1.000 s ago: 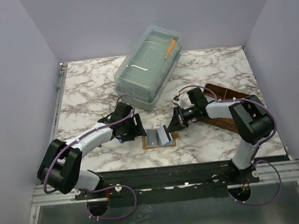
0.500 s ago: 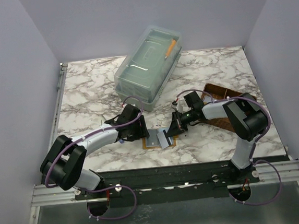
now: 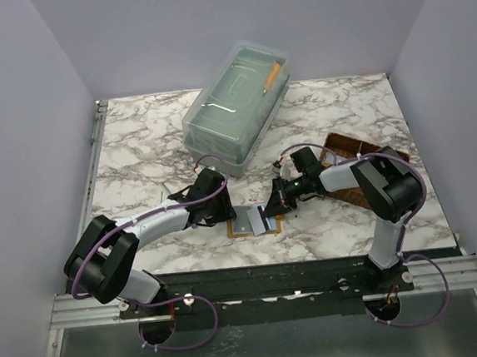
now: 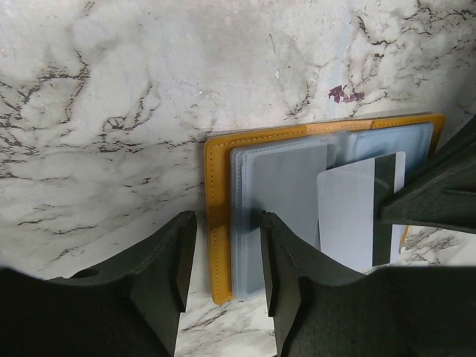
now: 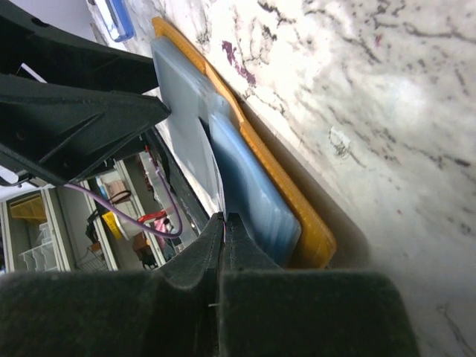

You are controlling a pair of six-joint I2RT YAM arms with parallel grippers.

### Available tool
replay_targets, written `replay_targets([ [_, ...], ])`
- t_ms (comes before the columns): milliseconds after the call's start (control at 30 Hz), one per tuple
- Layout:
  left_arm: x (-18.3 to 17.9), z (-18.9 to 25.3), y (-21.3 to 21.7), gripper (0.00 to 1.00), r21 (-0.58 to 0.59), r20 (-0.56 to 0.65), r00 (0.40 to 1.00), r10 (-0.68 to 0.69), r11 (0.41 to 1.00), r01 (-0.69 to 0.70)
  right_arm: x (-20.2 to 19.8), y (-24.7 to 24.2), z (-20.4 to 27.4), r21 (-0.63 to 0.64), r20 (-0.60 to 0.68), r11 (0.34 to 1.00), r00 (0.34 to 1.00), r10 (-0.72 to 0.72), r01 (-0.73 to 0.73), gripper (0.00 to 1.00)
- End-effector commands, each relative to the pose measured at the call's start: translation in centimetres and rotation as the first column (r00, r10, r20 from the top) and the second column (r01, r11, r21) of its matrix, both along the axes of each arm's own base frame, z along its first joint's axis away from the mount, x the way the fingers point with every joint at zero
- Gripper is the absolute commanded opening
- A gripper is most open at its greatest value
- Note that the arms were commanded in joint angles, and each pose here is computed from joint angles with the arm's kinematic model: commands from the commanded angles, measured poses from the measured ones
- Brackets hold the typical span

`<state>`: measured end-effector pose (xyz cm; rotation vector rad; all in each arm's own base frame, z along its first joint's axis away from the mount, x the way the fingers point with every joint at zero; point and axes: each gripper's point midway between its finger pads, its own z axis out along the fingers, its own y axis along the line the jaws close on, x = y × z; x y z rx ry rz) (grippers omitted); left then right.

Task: Put the credit cards into the card holder
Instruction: Insert the credit card into the card holder.

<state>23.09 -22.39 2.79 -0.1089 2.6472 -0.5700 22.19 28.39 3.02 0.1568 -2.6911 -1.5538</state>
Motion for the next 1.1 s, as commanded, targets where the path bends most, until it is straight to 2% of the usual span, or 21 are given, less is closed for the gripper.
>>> replay_targets([
  [0,-1.9,-2.3,1.4,0.46,0.07,-0.065,0.998,0.003,0.998,0.002,0.9,0.7,-1.1,-0.018,0.017,1.0,1.0,-0.022,0.022,0.0],
  [500,-2.3,-2.4,1.2,0.42,0.057,-0.072,0.997,-0.009,0.998,0.013,3.0,1.5,-1.3,0.014,0.181,0.994,0.978,-0.105,0.104,0.0],
  [767,-2.6,-1.9,0.7,0.41,0.016,-0.081,0.997,0.005,1.0,-0.004,0.8,3.2,-0.5,0.062,0.139,0.987,0.978,-0.156,0.149,0.0],
  [867,-2.5,-1.5,0.6,0.41,0.002,-0.072,0.997,0.023,1.0,-0.023,-0.1,3.2,-0.6,0.031,0.129,0.985,0.977,-0.17,0.167,0.0],
  [900,-2.5,-1.3,0.6,0.41,-0.004,-0.071,0.997,0.028,1.0,-0.029,-0.2,2.9,-0.6,0.018,0.136,0.984,0.975,-0.176,0.176,0.02],
  [967,-2.5,-1.0,0.5,0.43,-0.018,-0.071,0.997,0.035,0.999,-0.037,-0.3,2.3,-0.8,-0.026,0.152,0.983,0.973,-0.175,0.181,0.18],
  [1067,-2.7,-0.7,0.5,0.45,-0.03,-0.068,0.997,0.041,0.999,-0.043,-0.5,1.5,-1.0,-0.097,0.162,0.98,0.975,-0.155,0.172,0.3],
])
